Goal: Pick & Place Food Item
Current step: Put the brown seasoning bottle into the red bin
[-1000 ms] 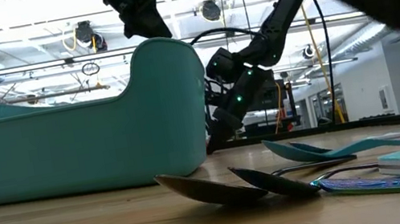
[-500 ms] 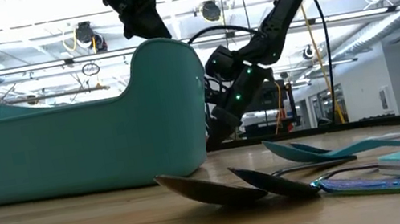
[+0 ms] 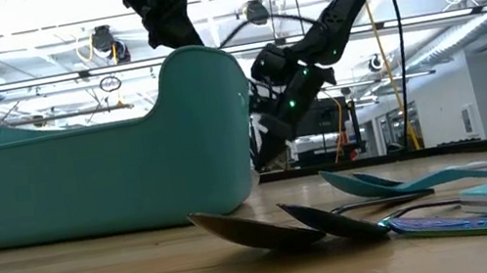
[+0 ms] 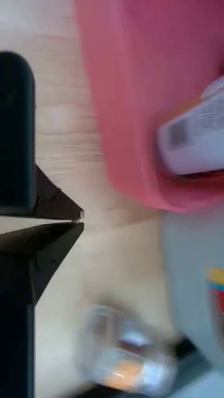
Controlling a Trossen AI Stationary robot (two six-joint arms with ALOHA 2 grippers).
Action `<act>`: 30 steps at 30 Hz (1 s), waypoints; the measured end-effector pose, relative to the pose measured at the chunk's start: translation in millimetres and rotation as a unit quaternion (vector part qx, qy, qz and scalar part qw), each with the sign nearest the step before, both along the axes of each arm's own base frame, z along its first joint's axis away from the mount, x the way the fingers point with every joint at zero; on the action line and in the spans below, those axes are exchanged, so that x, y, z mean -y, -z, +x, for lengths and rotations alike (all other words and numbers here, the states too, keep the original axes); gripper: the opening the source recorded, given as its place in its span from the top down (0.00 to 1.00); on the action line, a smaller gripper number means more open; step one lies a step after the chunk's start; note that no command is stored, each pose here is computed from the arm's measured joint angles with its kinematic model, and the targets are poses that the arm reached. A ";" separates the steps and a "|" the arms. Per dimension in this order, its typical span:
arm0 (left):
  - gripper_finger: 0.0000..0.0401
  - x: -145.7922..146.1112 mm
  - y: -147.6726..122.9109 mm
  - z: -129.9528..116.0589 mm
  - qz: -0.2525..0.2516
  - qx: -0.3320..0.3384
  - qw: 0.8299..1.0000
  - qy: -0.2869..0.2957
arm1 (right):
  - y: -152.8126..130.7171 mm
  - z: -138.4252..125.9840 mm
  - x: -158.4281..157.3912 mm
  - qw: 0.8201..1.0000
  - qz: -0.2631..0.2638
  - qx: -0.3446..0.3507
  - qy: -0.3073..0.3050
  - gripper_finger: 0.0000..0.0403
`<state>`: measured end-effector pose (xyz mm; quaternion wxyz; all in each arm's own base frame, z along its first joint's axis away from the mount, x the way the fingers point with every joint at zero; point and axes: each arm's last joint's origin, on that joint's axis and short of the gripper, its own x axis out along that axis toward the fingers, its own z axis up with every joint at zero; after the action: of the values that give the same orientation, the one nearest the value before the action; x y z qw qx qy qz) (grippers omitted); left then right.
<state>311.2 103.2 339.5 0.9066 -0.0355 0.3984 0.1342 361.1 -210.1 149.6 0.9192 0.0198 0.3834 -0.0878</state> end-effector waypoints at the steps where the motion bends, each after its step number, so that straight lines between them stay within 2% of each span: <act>1: 0.69 0.0 0.0 0.0 0.002 -0.001 1.000 0.002 | -3.8 0.6 0.3 1.000 -0.008 0.006 -0.004 0.96; 4: 0.69 -2.5 -0.3 -0.5 0.005 0.001 1.000 0.000 | -18.7 -5.8 1.2 0.999 -0.030 0.007 -0.012 0.86; 6: 0.69 -6.2 -0.4 -1.6 0.002 0.003 1.000 -0.003 | -32.9 -5.6 7.9 0.997 -0.075 0.035 0.004 0.76; 8: 0.69 -11.5 1.6 -2.8 -0.007 0.012 1.000 -0.001 | -46.9 -9.3 18.3 0.994 -0.095 0.049 0.029 0.65; 11: 0.69 -17.9 10.5 -6.8 -0.031 0.019 0.999 0.013 | -72.8 -12.5 43.1 0.993 -0.069 0.066 0.068 0.49; 15: 0.69 -27.7 24.5 -11.0 -0.053 0.017 0.998 0.012 | -76.3 -5.0 72.0 0.994 -0.045 0.059 0.082 0.35; 18: 0.69 -32.3 27.5 -12.9 -0.058 0.020 0.998 0.008 | -57.7 7.0 83.4 0.997 -0.024 0.032 0.066 0.32; 21: 0.69 -32.2 27.5 -14.0 -0.060 0.019 0.998 0.007 | -39.0 13.0 84.3 0.999 0.002 0.001 0.050 0.32; 24: 0.69 -27.7 20.7 -17.0 -0.050 0.028 0.998 0.020 | -21.2 21.8 81.5 0.999 -0.003 -0.012 0.030 0.34; 30: 0.69 -22.4 8.9 -24.4 -0.038 0.044 0.998 0.027 | -11.5 27.6 73.5 1.000 0.011 -0.021 0.007 0.36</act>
<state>286.9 125.6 330.6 0.9247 -0.0648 0.3635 0.0924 388.6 -283.6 161.1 0.9099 0.0303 0.4037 -0.0902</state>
